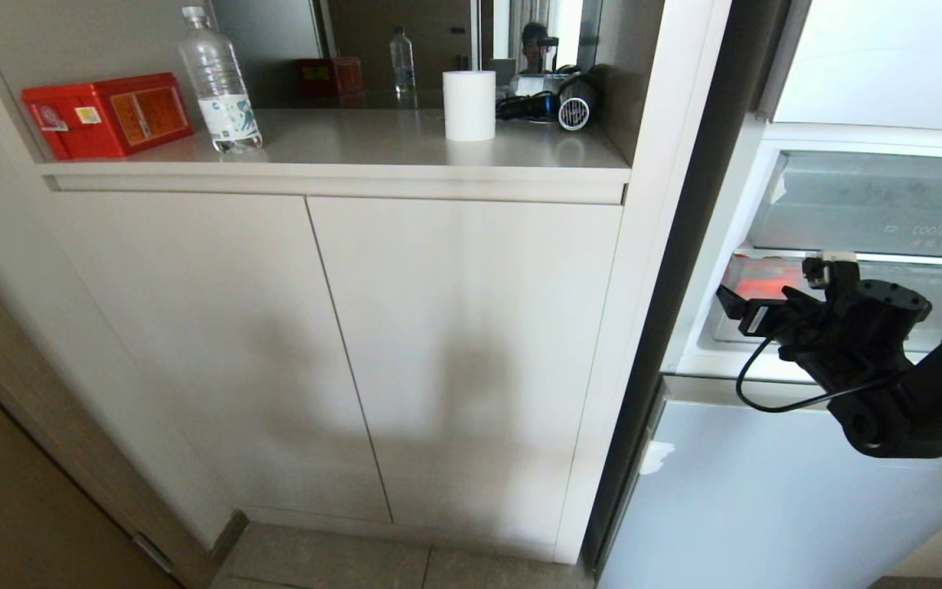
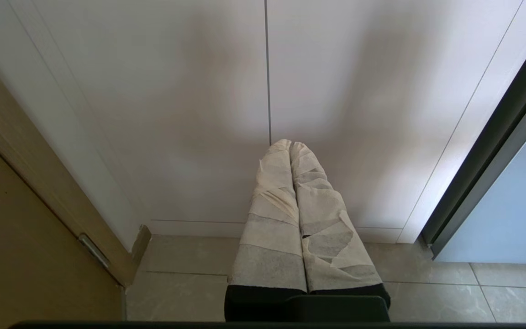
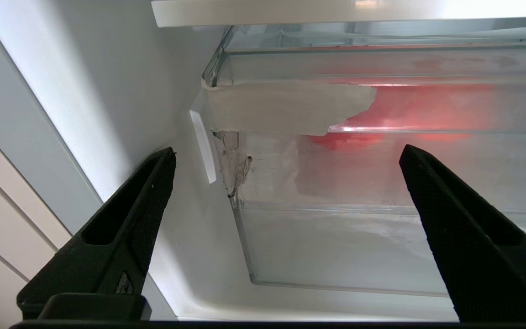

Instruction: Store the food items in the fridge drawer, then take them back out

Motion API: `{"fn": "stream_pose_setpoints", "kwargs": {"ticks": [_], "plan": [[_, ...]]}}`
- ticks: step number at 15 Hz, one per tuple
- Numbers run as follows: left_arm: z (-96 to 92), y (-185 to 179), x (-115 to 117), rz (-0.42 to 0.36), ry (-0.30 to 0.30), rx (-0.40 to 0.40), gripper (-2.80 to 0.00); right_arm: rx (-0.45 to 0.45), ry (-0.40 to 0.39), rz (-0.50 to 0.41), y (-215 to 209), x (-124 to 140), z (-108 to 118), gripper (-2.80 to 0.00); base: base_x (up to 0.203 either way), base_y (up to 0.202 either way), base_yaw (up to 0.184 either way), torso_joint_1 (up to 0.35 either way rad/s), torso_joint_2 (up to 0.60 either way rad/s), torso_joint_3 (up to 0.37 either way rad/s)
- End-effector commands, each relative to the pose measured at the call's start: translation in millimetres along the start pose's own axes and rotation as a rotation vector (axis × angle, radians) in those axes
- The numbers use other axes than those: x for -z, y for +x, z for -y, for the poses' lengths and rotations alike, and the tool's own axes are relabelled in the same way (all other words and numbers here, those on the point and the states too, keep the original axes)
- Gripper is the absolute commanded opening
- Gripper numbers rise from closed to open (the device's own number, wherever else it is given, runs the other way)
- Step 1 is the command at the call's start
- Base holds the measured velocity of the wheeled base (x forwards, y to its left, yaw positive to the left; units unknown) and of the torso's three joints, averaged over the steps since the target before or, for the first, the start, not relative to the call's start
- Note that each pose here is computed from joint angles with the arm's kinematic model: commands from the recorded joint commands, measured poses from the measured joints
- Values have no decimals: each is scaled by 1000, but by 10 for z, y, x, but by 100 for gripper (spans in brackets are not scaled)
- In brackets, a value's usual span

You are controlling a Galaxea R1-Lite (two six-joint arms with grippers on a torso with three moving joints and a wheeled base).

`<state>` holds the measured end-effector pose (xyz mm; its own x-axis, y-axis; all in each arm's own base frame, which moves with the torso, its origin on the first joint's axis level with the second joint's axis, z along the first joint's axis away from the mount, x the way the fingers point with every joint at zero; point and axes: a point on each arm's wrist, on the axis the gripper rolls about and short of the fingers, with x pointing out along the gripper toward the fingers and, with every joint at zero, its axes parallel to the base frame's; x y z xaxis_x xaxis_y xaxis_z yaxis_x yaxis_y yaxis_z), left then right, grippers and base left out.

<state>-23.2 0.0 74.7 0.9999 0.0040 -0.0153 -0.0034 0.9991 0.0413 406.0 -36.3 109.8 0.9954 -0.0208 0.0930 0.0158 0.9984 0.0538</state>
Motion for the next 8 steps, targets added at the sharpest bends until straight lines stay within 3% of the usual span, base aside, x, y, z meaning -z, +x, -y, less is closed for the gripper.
{"fn": "stream_pose_setpoints", "kwargs": {"ticks": [1, 7, 8], "plan": [[0, 0, 0, 0, 0, -1, -280, -3, 0, 14, -1, -31, -8, 0, 0, 0, 0, 0, 0, 0], [0, 0, 0, 0, 0, -1, -280, -11, 0, 30, 8, -73, -173, 0, 0, 0, 0, 0, 0, 0], [0, 0, 0, 0, 0, -1, -280, -10, -2, 27, 4, -67, -176, -280, 0, 0, 0, 0, 0, 0]]}}
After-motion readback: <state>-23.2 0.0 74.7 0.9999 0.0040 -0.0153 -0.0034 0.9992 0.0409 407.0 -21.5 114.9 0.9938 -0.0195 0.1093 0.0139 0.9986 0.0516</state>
